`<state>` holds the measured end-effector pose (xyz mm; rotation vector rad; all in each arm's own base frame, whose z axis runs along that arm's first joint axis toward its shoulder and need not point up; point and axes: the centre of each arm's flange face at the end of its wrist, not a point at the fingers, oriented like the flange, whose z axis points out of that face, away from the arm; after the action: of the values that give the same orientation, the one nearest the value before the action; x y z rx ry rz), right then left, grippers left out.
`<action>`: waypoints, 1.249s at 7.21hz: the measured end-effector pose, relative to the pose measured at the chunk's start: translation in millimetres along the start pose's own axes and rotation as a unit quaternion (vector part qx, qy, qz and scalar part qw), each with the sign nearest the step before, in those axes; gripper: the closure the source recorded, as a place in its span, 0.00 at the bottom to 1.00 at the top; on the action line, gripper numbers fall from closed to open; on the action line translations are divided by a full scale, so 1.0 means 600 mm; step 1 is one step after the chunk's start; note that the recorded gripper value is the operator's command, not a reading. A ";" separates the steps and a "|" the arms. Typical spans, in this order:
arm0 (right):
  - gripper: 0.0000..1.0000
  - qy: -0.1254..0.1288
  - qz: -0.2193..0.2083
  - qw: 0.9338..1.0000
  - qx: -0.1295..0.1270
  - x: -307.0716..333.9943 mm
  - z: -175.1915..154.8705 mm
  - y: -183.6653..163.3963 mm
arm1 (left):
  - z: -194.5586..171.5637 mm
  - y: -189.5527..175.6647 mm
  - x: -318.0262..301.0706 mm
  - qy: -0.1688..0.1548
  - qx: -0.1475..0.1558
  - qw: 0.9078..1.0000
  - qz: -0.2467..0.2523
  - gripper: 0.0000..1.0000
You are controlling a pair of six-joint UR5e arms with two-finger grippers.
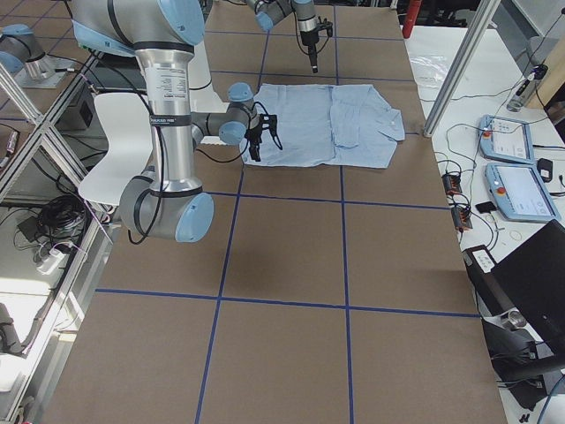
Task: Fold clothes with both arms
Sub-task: 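Move both grippers to the shirt's side edges near the hem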
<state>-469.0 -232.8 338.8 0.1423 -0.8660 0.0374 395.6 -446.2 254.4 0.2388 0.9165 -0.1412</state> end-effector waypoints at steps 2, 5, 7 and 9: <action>0.05 0.027 -0.006 1.000 -0.010 -0.020 0.009 0.036 | 0.000 0.001 -0.002 0.000 0.000 1.000 0.001 0.00; 0.17 0.039 -0.004 0.999 -0.011 -0.014 0.018 0.029 | 0.004 0.002 -0.002 0.001 -0.001 1.000 0.001 0.00; 0.33 0.044 0.001 0.999 -0.016 -0.006 0.023 0.019 | 0.004 0.003 0.000 0.001 -0.001 1.000 0.001 0.00; 0.33 0.045 0.003 0.999 -0.028 -0.003 0.025 0.021 | 0.004 0.003 0.000 0.002 -0.001 1.000 0.002 0.00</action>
<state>-482.6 -222.4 348.2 0.0859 -0.7770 0.0248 398.0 -445.4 256.0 0.2390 0.9193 -0.1367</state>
